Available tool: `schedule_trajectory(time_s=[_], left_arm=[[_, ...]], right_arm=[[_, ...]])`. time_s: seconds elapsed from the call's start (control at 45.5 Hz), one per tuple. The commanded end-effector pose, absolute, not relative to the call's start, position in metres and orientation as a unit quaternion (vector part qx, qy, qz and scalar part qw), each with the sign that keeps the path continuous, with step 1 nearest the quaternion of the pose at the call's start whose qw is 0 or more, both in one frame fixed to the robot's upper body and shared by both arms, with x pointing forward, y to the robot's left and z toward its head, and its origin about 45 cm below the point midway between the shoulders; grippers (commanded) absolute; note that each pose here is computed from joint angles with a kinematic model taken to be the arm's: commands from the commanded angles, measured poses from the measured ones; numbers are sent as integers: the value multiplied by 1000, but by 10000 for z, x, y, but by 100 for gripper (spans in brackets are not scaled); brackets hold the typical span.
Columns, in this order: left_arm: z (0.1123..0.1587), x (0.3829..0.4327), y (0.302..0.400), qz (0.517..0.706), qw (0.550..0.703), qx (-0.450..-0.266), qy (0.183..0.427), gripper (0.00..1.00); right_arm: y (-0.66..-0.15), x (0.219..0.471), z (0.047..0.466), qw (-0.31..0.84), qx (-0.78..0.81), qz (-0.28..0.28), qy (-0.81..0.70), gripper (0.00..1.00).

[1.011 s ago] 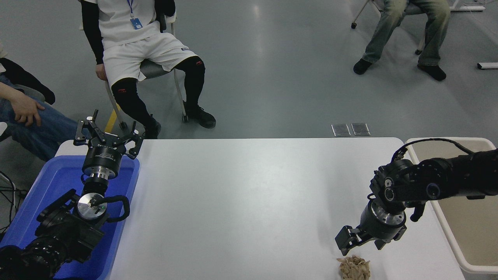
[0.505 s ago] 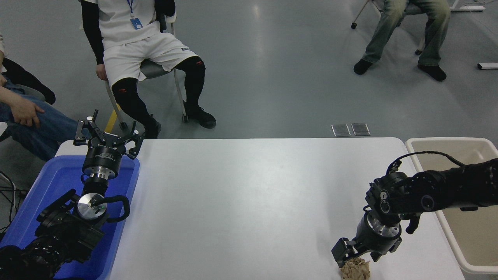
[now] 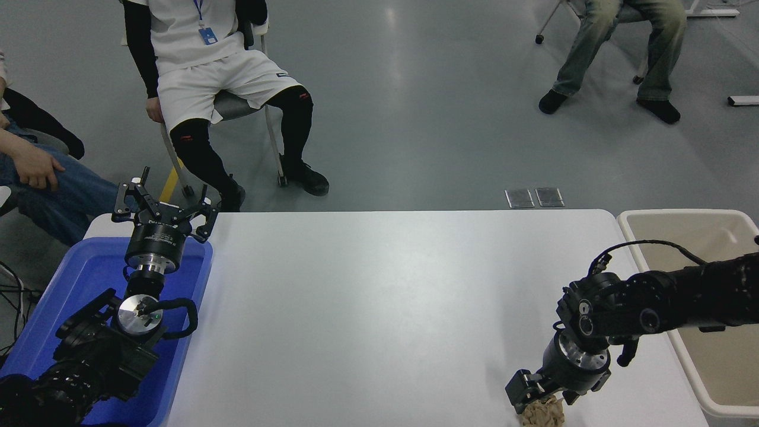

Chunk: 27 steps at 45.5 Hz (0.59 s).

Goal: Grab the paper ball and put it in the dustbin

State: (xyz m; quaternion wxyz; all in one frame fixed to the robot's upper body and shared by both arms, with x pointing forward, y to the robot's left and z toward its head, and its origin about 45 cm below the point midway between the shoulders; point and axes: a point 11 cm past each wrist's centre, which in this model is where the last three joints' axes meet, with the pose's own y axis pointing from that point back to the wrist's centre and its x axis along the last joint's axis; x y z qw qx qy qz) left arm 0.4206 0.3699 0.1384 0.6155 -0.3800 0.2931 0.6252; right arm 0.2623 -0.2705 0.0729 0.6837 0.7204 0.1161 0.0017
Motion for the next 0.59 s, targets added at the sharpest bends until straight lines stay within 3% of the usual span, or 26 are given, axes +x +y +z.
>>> schedule_trajectory(time_s=[0.0,0.505,0.571], left_arm=[[1384,4206,3699,625,616,-380,293,99],[1384,4206,3699,625,616,-380,293,99],[1383,4206,3697,625,616,-380,294,99]], right_arm=[[-2755,2617,646,686,720,0,106,96],[-2832,2565,557,691,715,-8,104,91],[-2828,2560,557,690,716,-9,105,86]])
